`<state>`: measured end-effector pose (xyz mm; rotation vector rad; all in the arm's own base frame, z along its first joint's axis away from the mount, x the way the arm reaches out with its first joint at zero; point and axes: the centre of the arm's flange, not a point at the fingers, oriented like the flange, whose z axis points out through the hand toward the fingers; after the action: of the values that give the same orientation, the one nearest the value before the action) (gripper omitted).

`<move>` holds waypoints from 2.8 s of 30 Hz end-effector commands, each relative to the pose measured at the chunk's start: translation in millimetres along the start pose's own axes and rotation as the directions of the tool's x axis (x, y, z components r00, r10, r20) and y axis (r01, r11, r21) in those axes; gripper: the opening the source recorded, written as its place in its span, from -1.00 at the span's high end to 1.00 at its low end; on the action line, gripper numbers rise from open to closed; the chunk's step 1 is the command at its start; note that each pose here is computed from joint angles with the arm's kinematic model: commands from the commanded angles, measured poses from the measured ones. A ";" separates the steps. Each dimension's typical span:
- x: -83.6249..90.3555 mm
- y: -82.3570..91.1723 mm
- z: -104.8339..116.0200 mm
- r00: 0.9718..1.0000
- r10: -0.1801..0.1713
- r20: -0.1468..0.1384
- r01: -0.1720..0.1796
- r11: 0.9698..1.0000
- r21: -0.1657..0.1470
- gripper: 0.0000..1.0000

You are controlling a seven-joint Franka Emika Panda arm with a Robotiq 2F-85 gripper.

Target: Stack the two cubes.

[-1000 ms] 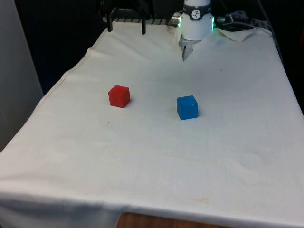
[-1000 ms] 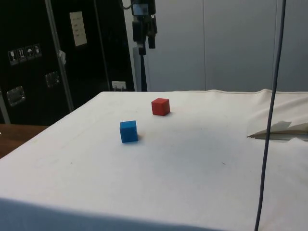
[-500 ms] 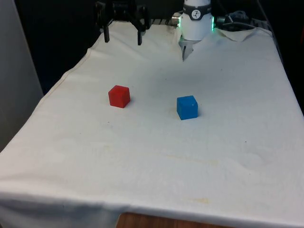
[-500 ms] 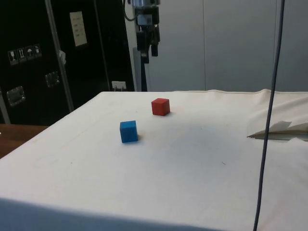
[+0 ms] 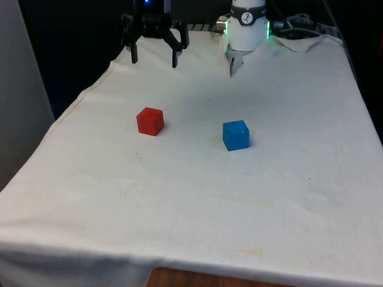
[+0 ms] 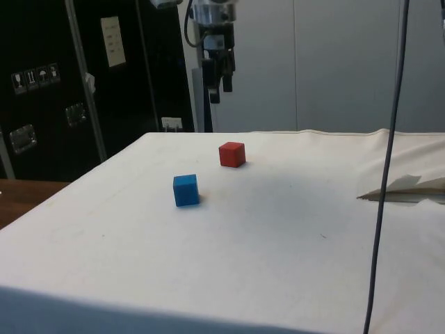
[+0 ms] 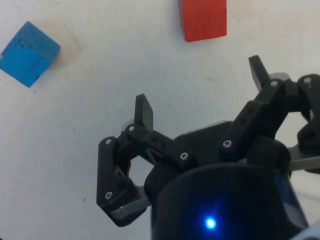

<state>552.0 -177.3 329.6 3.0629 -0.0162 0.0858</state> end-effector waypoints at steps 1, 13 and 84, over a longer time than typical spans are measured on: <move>-0.3 1.6 2.6 1.000 -0.001 -0.010 0.001 1.000 0.003 -1.00; -2.6 8.6 17.0 1.000 0.004 0.003 -0.004 1.000 -0.007 -1.00; -12.1 15.6 119.4 0.996 0.086 -0.018 -0.086 0.996 0.010 -1.00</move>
<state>545.6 -201.7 212.5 3.0653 -0.1447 0.1030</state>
